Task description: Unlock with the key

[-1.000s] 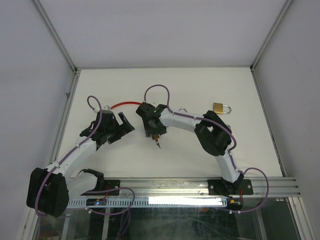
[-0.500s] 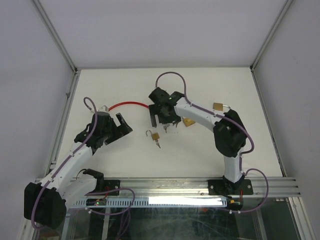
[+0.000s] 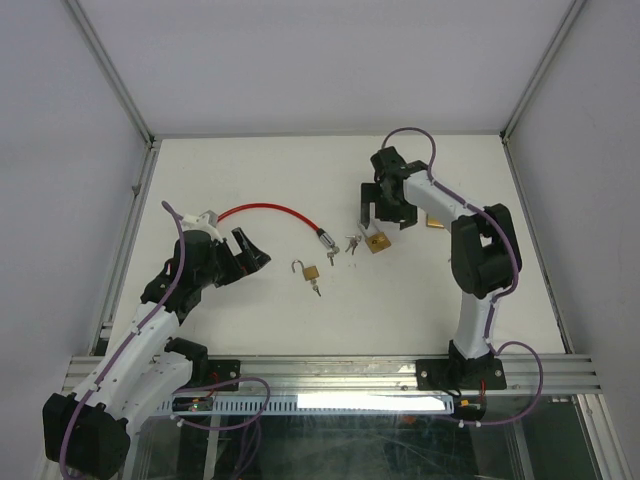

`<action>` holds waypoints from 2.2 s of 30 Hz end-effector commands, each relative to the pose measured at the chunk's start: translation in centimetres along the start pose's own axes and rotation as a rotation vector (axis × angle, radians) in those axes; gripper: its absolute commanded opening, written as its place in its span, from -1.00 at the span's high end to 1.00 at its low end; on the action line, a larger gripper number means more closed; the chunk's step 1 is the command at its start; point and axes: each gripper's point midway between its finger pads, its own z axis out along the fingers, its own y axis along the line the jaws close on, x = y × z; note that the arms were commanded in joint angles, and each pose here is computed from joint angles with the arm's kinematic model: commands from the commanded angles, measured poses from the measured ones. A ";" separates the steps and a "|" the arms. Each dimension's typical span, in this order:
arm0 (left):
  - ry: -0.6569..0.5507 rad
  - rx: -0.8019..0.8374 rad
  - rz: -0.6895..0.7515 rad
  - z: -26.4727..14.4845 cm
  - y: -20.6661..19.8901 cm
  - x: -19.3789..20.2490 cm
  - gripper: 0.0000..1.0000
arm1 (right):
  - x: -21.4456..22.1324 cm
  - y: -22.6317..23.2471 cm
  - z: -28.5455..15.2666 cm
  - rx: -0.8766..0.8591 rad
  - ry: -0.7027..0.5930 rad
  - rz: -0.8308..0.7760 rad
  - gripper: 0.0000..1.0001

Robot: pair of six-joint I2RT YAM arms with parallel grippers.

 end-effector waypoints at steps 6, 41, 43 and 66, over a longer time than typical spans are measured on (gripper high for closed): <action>-0.014 0.145 0.075 -0.2 -2.9 -1.0 -0.97 | 1.3 0.6 3.3 -0.088 0.058 -0.093 -0.94; 0.071 0.267 0.055 1.0 -4.8 0.4 -0.93 | 14.5 3.1 0.2 0.084 0.249 0.002 -0.06; 0.070 0.268 0.054 1.0 -4.8 0.3 -0.93 | 15.5 4.2 0.1 0.072 0.255 -0.036 -0.08; 0.075 0.269 0.057 0.6 -4.7 0.5 -0.94 | 6.6 7.2 -4.0 0.009 0.066 -0.304 -0.69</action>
